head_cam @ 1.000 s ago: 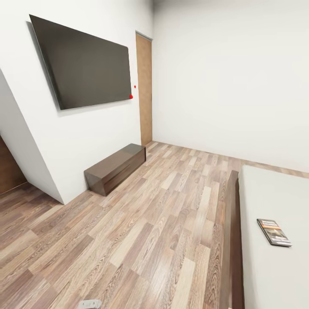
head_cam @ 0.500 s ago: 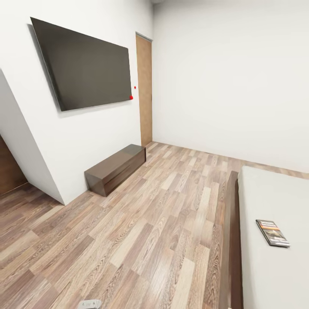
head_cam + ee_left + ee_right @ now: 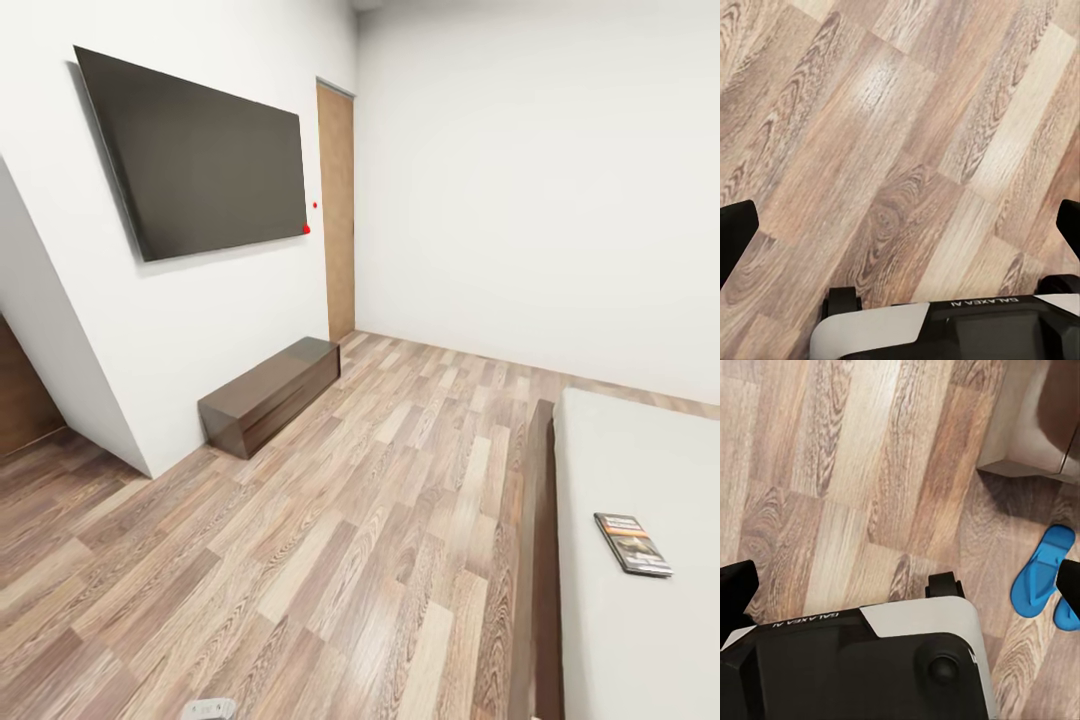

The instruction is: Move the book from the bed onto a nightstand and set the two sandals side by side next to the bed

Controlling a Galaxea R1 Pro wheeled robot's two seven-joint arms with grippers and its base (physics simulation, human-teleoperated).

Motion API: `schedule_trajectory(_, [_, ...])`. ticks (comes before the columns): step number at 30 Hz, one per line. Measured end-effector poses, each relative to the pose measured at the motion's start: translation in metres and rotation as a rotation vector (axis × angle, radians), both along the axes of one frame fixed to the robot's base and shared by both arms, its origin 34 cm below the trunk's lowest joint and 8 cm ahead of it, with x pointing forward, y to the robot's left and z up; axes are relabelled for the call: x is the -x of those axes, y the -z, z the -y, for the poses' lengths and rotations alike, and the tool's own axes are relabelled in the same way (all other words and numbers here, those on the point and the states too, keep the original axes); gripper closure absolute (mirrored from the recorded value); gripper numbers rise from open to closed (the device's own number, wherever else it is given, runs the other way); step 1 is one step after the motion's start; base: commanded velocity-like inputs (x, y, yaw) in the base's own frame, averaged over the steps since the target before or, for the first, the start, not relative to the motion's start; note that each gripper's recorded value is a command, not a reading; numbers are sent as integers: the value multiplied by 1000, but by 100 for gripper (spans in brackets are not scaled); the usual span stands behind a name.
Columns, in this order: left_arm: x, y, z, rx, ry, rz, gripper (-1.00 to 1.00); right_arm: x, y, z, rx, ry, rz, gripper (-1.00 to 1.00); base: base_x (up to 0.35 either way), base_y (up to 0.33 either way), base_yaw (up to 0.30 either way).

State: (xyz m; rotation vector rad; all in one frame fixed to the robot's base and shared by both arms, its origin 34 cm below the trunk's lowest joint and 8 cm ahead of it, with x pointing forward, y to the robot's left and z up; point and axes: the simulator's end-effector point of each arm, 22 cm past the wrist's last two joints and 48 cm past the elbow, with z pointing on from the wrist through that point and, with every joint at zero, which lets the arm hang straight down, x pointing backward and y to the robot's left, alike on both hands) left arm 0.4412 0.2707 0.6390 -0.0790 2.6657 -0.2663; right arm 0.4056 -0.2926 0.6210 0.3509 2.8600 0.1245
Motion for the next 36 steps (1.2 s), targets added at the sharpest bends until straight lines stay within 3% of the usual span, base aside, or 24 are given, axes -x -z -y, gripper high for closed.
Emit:
schedule_trajectory(8, [3, -7, 0, 0, 0, 0, -100, 3, -7, 0, 1, 0, 0, -100, 0, 0, 142])
schedule_trajectory(36, [13, -24, 0, 0, 1, -1, -100, 12, -24, 0, 0, 0, -1, -100, 0, 0, 249])
